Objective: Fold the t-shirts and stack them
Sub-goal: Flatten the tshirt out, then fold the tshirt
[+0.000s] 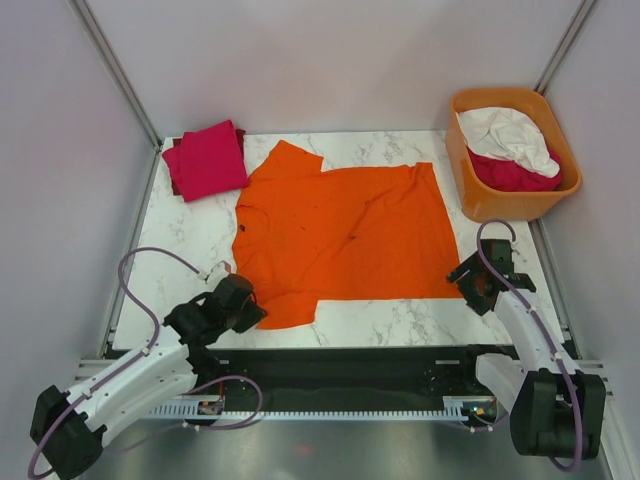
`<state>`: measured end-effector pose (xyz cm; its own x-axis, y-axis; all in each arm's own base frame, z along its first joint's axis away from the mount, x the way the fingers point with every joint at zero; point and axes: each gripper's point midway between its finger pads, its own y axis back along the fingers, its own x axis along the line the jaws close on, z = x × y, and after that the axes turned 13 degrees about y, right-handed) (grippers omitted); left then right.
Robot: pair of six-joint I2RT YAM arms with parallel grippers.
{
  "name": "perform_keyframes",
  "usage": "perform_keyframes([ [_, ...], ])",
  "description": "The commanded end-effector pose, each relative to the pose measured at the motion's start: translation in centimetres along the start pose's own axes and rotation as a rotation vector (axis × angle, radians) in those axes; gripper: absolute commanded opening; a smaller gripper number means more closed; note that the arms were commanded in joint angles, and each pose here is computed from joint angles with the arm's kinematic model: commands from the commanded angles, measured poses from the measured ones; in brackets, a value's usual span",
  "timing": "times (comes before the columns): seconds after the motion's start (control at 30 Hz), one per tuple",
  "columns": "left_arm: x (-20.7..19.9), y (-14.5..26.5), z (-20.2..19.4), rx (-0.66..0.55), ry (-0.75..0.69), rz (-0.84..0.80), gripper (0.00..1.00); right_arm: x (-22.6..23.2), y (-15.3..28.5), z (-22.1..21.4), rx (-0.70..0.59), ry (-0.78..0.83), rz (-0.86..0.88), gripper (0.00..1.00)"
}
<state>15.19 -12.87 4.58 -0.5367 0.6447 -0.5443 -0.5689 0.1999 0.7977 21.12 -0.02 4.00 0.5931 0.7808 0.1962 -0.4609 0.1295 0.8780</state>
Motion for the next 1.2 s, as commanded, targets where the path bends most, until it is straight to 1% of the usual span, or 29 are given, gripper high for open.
perform_keyframes([
  [0.0, -0.9, 0.3, 0.8, -0.038, -0.011, -0.023, 0.02, -1.7, -0.6, -0.3, -0.01, -0.071, -0.06, 0.76],
  [0.13, -0.9, 0.2, 0.9, -0.041, -0.017, -0.009, 0.02, -2.4, -2.1, -0.5, 0.026, -0.086, -0.074, 0.67],
  [0.17, -0.9, 0.2, 0.9, -0.042, -0.025, -0.007, 0.02, -3.0, -2.7, -0.6, 0.042, -0.106, -0.087, 0.61],
  [0.23, -1.0, 0.2, 1.0, -0.044, -0.029, -0.01, 0.02, -3.1, -3.0, -0.9, 0.062, -0.117, -0.072, 0.55],
  [0.27, -1.0, 0.2, 1.0, -0.046, -0.03, -0.011, 0.02, -3.2, -3.1, -0.9, 0.061, -0.12, -0.069, 0.45],
  [0.37, -1.0, 0.1, 1.2, -0.054, -0.025, -0.002, 0.02, -3.3, -3.0, -0.6, 0.045, -0.114, -0.072, 0.33],
  [0.53, -0.9, -0.1, 1.3, -0.061, -0.037, 0.019, 0.02, -2.5, -2.8, -0.6, 0.058, -0.106, -0.031, 0.32],
  [0.63, -0.8, -0.1, 1.4, -0.062, -0.037, 0.024, 0.02, -2.2, -2.5, -0.9, 0.071, -0.089, -0.014, 0.4],
  [0.67, -0.8, -0.1, 1.4, -0.063, -0.038, 0.024, 0.02, -1.9, -2.2, -1.0, 0.085, -0.083, 0.007, 0.45],
  [0.77, -0.9, -0.1, 1.4, -0.065, -0.034, 0.019, 0.02, -2.0, -2.0, -1.0, 0.08, -0.062, 0.009, 0.52],
  [0.93, -0.9, -0.1, 1.3, -0.063, -0.031, 0.016, 0.02, -2.0, -2.6, -1.7, 0.111, -0.05, 0.015, 0.51],
  [1.03, -0.8, -0.1, 1.3, -0.062, -0.028, 0.015, 0.02, -1.6, -3.1, -1.5, 0.098, -0.048, 0.04, 0.48],
  [1.1, -0.8, 0.0, 1.3, -0.062, -0.031, 0.014, 0.02, -1.3, -3.2, -1.2, 0.082, -0.054, 0.054, 0.45],
  [1.17, -0.9, 0.0, 1.4, -0.061, -0.032, 0.012, 0.02, -1.1, -3.2, -0.9, 0.072, -0.047, 0.067, 0.39],
])
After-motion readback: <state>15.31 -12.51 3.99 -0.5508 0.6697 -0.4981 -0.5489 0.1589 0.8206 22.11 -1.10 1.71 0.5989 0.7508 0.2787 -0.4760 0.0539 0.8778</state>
